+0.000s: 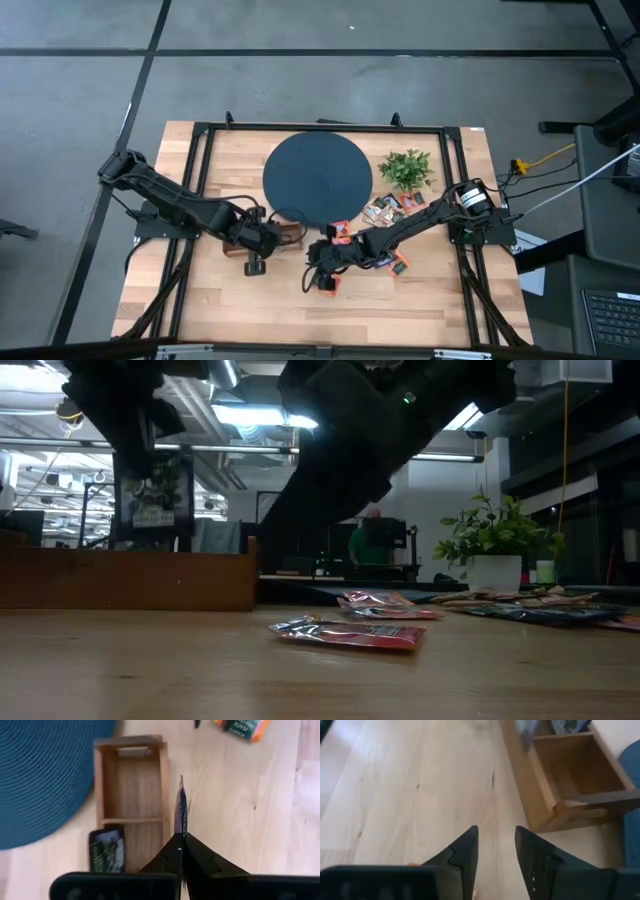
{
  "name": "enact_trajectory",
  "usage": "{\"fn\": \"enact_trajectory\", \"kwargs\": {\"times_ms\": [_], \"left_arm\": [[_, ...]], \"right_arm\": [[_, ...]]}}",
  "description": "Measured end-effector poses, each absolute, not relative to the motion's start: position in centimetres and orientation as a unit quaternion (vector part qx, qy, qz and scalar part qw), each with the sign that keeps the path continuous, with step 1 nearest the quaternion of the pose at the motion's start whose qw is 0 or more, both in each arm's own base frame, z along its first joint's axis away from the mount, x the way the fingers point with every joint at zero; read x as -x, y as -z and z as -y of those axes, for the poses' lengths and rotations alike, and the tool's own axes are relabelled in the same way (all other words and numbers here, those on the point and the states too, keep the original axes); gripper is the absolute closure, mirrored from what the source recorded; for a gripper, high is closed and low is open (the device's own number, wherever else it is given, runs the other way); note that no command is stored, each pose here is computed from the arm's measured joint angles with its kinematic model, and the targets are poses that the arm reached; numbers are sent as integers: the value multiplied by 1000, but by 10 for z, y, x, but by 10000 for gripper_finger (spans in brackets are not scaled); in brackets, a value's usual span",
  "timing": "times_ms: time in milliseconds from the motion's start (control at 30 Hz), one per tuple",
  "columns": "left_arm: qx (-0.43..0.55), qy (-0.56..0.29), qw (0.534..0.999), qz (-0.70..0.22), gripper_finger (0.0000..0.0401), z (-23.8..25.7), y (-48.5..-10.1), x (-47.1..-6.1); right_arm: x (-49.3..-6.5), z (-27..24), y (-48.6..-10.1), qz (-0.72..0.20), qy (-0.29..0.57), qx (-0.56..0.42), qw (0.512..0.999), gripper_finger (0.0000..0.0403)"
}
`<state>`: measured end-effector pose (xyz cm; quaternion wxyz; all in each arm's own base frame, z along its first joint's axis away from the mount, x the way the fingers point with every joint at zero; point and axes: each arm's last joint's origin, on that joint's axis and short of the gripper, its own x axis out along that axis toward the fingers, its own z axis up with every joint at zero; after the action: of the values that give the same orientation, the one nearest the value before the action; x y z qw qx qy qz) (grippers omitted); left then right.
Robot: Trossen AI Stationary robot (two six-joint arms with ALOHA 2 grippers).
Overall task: Pick & Place Tea
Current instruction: Put the blue tea bag into the middle section of the wooden organizer
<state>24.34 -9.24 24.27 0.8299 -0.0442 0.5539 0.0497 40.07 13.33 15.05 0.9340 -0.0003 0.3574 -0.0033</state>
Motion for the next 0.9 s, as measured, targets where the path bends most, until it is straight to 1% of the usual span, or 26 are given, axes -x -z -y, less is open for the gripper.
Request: {"fn": "enact_trajectory", "kwargs": {"times_ms": [267,633,900], "left_arm": [[20,-87,795,-600,399,80,-241,-232],[31,-97,788,-607,399,66,-240,-236],[45,-79,774,-626,399,68,-240,-232]], "right_arm": [[-393,-134,-145,-408,-10,-34,912,271],[-385,-142,-142,-436,-4,-43,899,271],[-384,-144,-142,-437,-6,-41,898,271]]}}
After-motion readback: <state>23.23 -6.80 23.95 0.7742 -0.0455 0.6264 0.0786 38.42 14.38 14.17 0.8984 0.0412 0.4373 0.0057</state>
